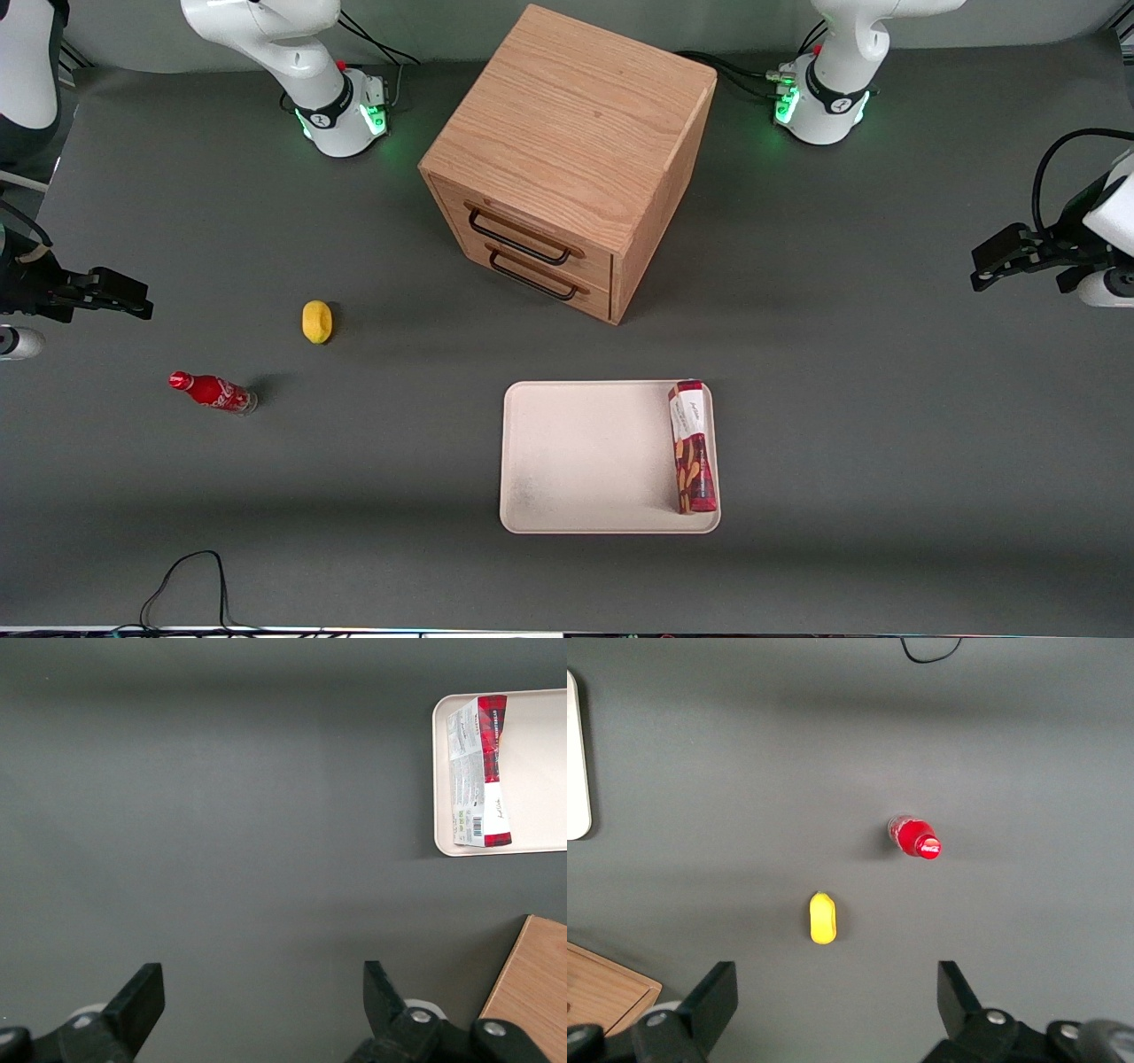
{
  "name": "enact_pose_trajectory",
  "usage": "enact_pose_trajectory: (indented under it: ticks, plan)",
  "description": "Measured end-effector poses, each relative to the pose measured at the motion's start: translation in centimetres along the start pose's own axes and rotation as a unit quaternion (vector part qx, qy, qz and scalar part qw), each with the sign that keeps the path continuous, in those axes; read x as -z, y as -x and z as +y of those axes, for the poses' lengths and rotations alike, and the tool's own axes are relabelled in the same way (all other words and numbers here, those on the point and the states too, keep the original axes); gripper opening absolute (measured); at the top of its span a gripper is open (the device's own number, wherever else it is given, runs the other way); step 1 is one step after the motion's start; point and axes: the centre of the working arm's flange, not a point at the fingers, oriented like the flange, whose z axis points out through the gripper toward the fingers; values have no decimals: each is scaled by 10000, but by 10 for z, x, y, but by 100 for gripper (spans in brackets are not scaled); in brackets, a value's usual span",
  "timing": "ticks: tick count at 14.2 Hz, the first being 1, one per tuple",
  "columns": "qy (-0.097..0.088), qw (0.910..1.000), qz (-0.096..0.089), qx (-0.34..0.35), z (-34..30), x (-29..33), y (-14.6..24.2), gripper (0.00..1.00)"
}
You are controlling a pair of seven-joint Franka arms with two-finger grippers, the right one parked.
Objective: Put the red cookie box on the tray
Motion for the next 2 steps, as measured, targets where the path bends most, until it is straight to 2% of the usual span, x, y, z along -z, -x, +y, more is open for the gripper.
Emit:
enact_pose_trajectory:
  ticks: [2]
  plan:
    - [0,10000,-54,0,0,-1,1,100]
